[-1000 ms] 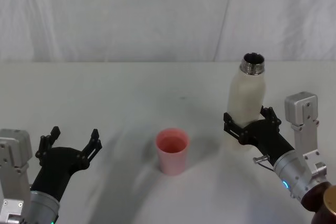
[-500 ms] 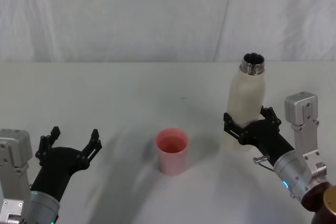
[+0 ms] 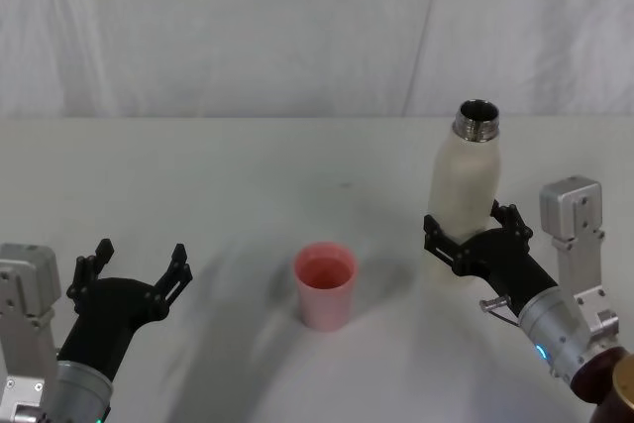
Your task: Grasp the thermos with one hand and pour water into the cup lid.
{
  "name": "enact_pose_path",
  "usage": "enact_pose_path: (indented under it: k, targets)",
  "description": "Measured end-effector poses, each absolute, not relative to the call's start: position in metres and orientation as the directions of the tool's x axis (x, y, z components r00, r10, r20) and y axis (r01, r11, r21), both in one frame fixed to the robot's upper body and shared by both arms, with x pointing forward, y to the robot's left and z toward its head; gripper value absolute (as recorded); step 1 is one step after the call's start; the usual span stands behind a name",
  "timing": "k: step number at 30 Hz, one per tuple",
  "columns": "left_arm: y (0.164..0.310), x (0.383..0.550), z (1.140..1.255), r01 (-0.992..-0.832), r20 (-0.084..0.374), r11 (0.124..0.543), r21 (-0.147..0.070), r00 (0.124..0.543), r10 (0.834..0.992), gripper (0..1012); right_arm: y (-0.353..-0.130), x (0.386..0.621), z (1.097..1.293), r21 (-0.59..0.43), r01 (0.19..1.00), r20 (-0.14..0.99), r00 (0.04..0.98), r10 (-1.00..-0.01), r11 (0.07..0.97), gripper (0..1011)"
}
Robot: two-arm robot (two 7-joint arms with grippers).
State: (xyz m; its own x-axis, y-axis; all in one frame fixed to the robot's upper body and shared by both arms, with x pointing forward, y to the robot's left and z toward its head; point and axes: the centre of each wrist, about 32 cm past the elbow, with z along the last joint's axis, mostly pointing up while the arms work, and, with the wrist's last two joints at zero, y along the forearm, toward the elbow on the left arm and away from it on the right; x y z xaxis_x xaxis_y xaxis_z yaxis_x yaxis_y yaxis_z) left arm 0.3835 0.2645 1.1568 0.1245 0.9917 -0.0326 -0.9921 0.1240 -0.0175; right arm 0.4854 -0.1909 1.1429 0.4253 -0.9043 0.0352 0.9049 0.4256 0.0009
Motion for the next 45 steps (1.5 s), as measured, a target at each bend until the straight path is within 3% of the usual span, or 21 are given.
enact_pose_path:
  k: [45]
  targets:
    - [0.265,0.384,1.157,-0.992,-0.033,0.124,-0.018,0.125,0.992,1001,-0.206,0.456,1.14,-0.005,0.909,0.008,0.416,-0.909,0.416,1001]
